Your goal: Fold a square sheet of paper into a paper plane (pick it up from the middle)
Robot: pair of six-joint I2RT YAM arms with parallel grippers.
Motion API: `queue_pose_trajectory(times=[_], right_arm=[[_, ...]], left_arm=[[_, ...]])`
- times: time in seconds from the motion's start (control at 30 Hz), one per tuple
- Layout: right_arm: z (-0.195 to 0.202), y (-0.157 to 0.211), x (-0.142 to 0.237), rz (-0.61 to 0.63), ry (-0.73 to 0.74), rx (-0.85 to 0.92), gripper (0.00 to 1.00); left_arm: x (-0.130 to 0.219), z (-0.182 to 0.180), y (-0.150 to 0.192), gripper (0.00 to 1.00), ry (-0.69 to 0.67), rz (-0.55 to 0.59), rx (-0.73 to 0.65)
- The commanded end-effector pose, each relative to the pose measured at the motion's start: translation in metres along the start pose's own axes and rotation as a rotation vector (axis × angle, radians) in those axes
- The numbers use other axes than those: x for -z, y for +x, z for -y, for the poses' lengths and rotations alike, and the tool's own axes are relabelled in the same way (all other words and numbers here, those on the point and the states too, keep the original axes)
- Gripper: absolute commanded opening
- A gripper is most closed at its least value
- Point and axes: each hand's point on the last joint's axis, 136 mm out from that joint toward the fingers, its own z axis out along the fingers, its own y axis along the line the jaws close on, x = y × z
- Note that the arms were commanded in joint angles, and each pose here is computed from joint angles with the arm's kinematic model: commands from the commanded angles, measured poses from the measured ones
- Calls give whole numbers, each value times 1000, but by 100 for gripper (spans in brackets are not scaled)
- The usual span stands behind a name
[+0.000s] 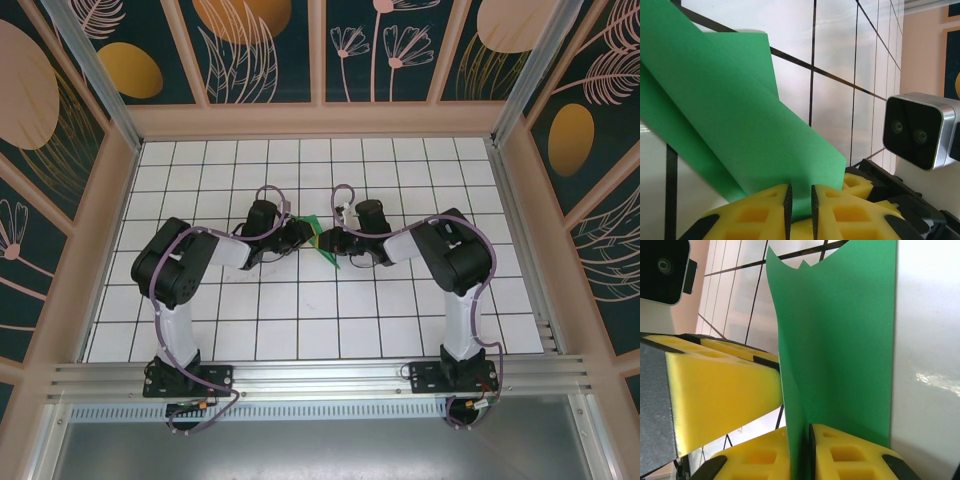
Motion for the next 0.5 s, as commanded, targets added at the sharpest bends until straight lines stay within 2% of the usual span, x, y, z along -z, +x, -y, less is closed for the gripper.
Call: queue_pose_trajectory(times=[0.0, 0.2, 0.47], right_arm=[[12, 7, -1, -37, 33, -28, 18], [7, 4, 3, -34, 39, -27, 23], [6, 2, 8, -33, 71, -13, 24]], left_arm=[[-6, 0, -4, 21, -8, 14, -30], [-9, -9, -5, 19, -50, 9, -21], [-11, -13, -5, 18, -66, 7, -19]])
